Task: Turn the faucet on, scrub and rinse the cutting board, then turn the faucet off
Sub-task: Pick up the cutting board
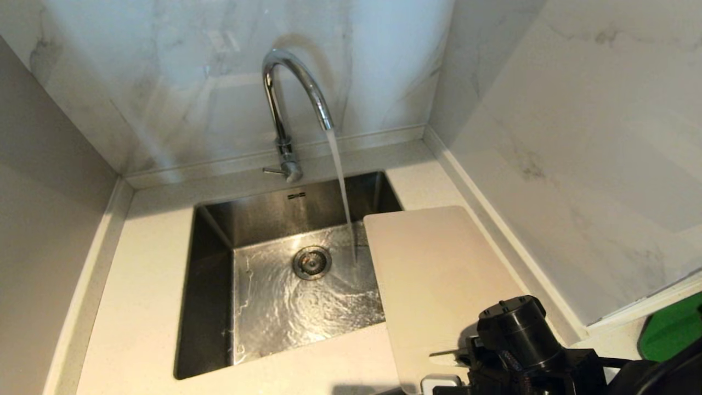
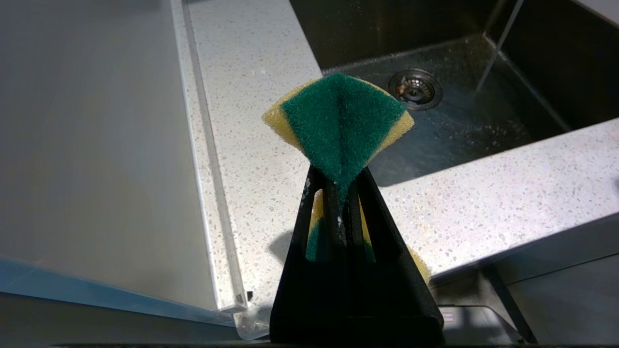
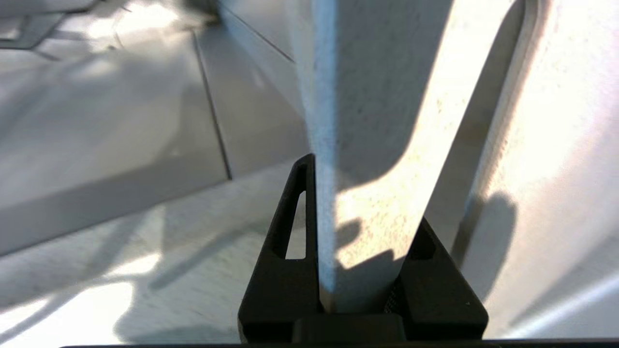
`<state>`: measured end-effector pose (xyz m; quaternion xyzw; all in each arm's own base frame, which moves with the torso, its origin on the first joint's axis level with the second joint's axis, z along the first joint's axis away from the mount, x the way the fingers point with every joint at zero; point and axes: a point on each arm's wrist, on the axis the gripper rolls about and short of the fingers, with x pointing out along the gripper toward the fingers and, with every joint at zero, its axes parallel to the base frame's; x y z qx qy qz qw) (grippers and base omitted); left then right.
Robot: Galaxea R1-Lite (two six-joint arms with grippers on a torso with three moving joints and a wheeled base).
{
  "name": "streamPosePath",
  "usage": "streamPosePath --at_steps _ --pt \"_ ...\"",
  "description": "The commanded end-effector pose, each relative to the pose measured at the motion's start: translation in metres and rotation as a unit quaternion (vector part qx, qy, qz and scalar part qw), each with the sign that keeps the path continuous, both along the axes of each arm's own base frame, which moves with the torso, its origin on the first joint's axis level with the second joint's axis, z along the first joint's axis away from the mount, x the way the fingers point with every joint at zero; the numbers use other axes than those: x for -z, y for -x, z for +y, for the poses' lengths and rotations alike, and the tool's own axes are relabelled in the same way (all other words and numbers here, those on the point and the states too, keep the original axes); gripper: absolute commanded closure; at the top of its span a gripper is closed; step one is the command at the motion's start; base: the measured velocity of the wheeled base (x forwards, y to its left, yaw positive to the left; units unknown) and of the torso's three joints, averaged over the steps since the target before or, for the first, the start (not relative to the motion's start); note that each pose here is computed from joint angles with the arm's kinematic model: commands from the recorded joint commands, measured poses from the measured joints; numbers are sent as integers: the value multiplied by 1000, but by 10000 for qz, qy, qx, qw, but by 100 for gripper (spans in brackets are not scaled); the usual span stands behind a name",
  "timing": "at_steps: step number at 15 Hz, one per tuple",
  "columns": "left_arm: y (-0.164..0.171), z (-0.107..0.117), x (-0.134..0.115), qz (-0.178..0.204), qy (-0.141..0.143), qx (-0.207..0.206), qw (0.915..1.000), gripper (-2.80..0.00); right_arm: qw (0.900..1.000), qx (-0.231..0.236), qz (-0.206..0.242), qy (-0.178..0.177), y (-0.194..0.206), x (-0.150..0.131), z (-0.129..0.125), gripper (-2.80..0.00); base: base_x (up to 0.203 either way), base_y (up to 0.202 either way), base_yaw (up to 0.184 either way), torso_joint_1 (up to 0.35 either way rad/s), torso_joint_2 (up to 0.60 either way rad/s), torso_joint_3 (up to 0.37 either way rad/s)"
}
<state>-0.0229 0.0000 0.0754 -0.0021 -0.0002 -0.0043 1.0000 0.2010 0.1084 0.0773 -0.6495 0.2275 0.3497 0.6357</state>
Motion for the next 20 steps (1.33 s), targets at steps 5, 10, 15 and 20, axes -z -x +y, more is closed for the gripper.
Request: streamPosePath --at_steps 5,10,15,20 --pt "0 0 0 2 2 -4 10000 0 9978 -49 -651 65 -6 -25 2 0 0 0 0 0 0 0" --pt "0 0 0 2 2 2 10000 0 9941 -135 -1069 96 -6 -38 2 0 0 0 0 0 0 0" --pt "0 0 0 2 2 3 10000 0 9845 -44 -1752 71 -10 -51 1 0 0 0 0 0 0 0" --pt "0 0 0 2 2 -2 10000 0 9750 -68 -2217 112 -6 -65 -2 0 0 0 0 0 0 0"
